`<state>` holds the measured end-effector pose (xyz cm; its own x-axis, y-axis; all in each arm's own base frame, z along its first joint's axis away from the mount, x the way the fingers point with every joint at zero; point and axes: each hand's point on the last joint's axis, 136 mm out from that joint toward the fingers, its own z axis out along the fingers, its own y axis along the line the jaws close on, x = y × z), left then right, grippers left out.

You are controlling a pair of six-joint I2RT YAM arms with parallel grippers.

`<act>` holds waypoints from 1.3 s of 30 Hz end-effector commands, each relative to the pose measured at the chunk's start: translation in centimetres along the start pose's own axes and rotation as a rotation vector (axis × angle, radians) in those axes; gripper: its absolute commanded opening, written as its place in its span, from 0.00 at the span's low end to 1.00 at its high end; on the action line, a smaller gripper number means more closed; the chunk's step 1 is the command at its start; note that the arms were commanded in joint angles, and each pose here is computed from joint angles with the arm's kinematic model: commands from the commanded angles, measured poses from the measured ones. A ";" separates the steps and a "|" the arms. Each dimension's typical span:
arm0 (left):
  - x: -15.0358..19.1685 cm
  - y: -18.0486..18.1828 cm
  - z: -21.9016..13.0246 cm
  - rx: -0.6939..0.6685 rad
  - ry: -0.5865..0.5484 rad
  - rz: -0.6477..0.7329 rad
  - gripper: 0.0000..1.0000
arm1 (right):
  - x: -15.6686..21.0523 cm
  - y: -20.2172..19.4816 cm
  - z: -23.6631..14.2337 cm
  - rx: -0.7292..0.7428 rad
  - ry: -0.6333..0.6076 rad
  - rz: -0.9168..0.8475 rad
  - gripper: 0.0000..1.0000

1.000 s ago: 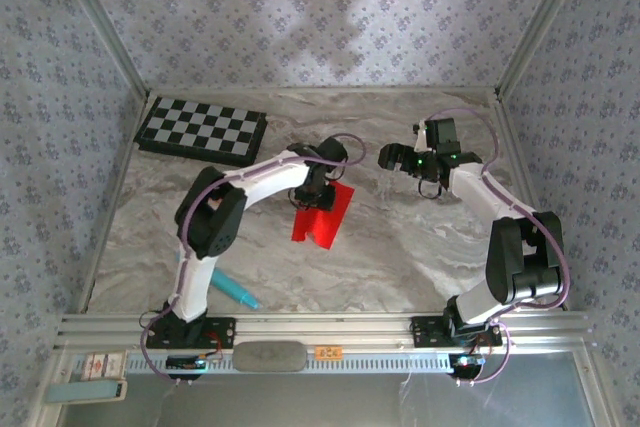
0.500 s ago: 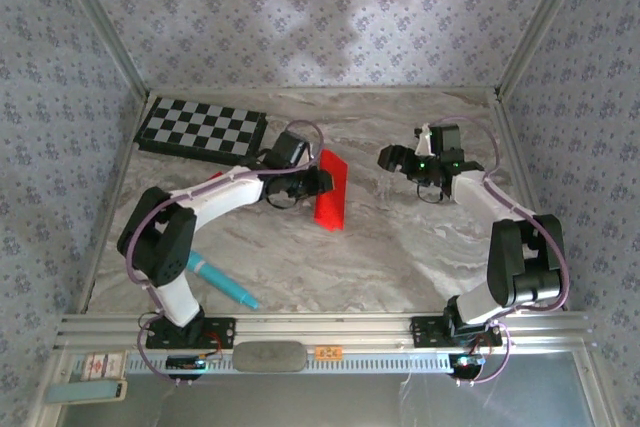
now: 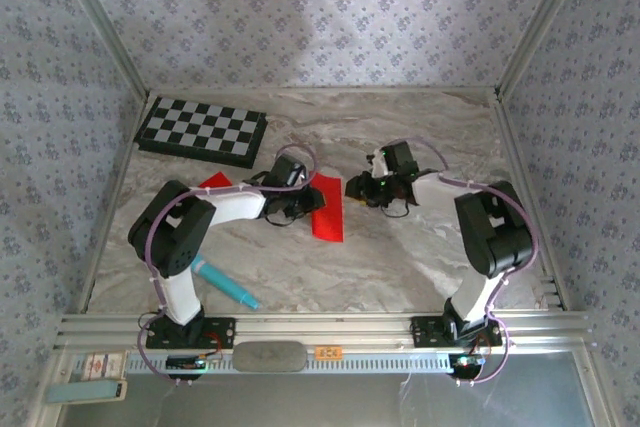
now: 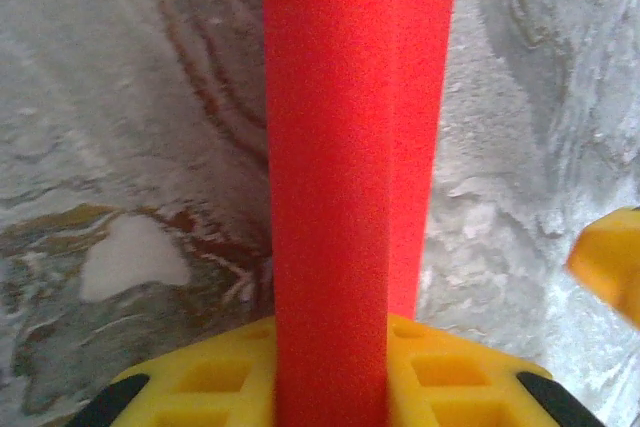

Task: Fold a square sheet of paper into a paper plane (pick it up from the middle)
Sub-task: First fold the square sheet of paper in half at the center of the table.

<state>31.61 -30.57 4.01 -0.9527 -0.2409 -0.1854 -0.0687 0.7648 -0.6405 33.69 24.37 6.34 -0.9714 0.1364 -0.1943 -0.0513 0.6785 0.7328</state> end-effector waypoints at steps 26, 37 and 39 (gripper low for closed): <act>-0.3 3.8 -2.5 -0.244 -0.022 0.022 0.51 | 4.5 -4.1 5.6 0.254 0.227 0.076 0.12; 0.7 2.6 -1.2 -0.225 0.065 0.045 0.70 | 3.4 -1.4 5.6 0.164 0.210 0.070 0.15; 0.8 2.9 -0.7 -0.250 0.084 0.041 0.70 | 3.2 -0.6 5.4 0.130 0.207 0.066 0.16</act>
<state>31.16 -27.79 3.54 -0.9623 -0.2055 -0.1783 -0.1021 0.8802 -0.4636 32.61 28.09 2.20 -0.9979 0.0484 -0.0439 0.0081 0.7586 0.6515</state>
